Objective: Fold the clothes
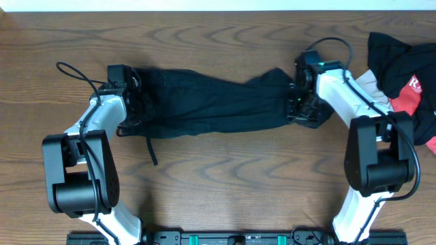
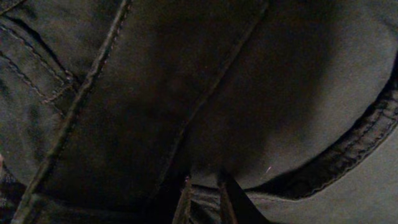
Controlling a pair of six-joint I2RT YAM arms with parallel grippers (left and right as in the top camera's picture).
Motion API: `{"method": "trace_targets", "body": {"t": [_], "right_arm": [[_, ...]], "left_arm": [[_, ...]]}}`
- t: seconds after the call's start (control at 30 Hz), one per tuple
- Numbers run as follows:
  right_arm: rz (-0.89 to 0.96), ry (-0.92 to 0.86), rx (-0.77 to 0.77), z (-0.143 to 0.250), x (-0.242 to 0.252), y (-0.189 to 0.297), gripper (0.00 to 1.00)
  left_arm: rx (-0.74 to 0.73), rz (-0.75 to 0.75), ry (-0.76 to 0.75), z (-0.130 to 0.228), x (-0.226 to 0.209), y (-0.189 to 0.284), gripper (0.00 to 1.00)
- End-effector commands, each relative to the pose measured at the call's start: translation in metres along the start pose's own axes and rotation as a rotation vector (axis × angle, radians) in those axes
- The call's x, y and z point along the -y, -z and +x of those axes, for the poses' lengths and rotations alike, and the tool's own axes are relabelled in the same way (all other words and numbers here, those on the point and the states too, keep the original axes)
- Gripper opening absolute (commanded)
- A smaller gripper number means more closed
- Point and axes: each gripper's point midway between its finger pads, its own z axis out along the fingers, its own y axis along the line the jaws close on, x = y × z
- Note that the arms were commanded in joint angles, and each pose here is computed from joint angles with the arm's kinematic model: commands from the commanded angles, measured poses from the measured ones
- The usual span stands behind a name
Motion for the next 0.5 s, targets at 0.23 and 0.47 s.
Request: {"method": "trace_targets", "body": {"t": [0.23, 0.47], "right_arm": [[0.197, -0.300, 0.038, -0.008, 0.081, 0.020, 0.25], [0.137, -0.255, 0.202, -0.018, 0.068, 0.098, 0.25]], "left_arm": [[-0.020, -0.091, -0.012, 0.008, -0.023, -0.008, 0.19], [-0.019, -0.090, -0.012, 0.007, -0.023, -0.008, 0.18]]}}
